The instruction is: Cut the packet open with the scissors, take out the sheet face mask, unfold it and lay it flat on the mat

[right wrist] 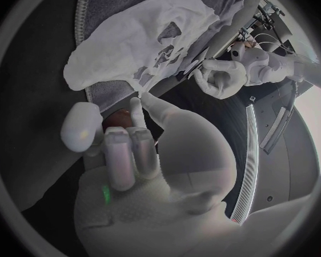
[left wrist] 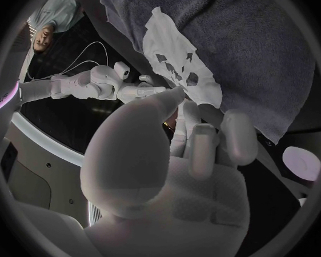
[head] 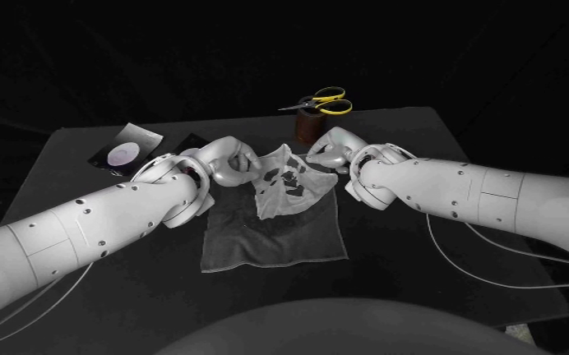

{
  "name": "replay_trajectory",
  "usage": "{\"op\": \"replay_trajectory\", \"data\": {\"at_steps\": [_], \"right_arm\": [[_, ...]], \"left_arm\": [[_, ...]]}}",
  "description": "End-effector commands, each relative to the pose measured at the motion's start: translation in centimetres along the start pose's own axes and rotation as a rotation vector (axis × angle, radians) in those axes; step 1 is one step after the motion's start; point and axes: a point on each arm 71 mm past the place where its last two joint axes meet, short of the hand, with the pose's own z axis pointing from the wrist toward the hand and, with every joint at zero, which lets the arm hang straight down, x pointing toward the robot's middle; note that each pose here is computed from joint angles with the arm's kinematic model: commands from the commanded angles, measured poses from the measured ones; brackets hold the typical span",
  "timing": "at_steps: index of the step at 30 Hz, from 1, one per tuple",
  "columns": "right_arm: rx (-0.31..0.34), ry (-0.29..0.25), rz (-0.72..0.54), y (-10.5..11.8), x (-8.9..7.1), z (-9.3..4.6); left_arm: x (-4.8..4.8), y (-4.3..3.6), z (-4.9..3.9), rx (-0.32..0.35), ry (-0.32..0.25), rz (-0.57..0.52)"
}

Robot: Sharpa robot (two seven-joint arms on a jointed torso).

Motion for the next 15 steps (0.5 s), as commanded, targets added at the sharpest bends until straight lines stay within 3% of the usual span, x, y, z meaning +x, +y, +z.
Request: {"op": "replay_trajectory", "data": {"at_steps": [1,15], "right_arm": [[0.058,0.038,-0.012,-0.3,0.3,0.4],[0.061,0.01,-0.028,0.6,1.0,1.9]], "left_arm": [[0.46,0.24,0.18,-0.041,0.043,0.058],[0.97,0.65,0.74,-0.12,0.061,0.106]]}}
